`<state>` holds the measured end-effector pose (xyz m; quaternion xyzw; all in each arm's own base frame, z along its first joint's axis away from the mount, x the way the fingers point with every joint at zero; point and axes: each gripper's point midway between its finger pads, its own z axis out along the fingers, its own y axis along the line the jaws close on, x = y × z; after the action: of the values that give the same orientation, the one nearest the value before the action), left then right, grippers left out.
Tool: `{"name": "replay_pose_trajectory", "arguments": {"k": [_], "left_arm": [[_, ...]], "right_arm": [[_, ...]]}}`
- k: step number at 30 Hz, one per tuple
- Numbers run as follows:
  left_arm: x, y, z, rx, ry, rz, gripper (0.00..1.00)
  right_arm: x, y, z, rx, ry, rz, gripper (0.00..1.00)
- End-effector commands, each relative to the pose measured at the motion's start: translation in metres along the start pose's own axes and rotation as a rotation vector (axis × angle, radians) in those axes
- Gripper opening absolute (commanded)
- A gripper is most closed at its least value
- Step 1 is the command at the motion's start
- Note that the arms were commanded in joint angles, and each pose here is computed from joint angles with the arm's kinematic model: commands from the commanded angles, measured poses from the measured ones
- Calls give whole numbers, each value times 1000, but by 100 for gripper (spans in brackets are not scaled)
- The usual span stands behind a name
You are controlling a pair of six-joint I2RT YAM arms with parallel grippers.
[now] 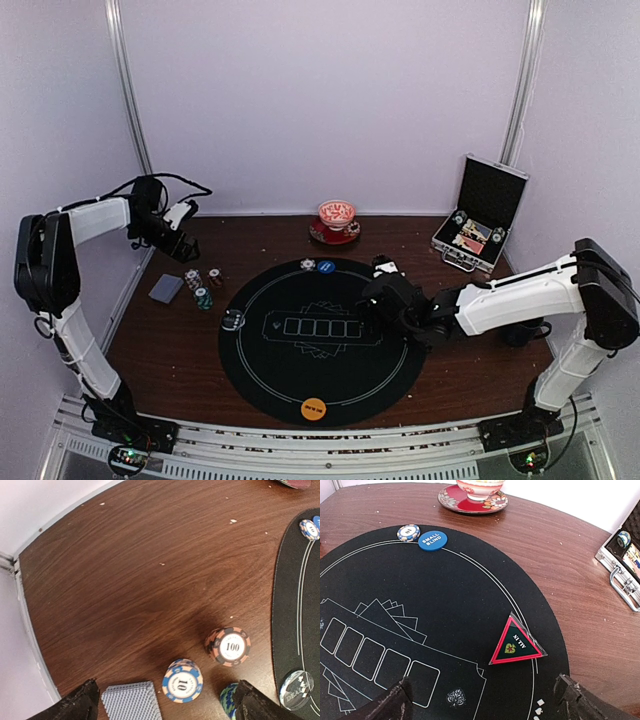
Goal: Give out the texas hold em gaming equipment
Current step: Pick up the poker chip from the pile of poker chips.
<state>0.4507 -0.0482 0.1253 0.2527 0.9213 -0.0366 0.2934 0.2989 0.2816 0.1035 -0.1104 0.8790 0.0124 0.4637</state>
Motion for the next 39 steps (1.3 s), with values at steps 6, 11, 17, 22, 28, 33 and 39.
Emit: {"name": "replay_pose_trajectory", "arguments": {"k": [6,11,17,22,28,33,39], "left_arm": [[-3,-4,31,34,-44,-17,90],[11,-2,42,14,-14,-32,89],[25,2,47,-23,21,-36,84],[33,4,49,-44,36,-31,81],[39,1,54,-27,57,-25,75],[40,-2,55,-8,60,-22,70],[43,-6,55,14,72,-14,70]], "right_arm": [[-5,6,0,1,-10,-11,100],[-5,7,0,1,-10,-17,100],[-6,8,-1,2,-13,-20,100],[-6,8,-2,1,-14,-22,100],[-7,9,-4,0,-19,-23,100],[-6,9,-3,3,-17,-26,100],[-6,9,-4,7,-19,-30,100]]}}
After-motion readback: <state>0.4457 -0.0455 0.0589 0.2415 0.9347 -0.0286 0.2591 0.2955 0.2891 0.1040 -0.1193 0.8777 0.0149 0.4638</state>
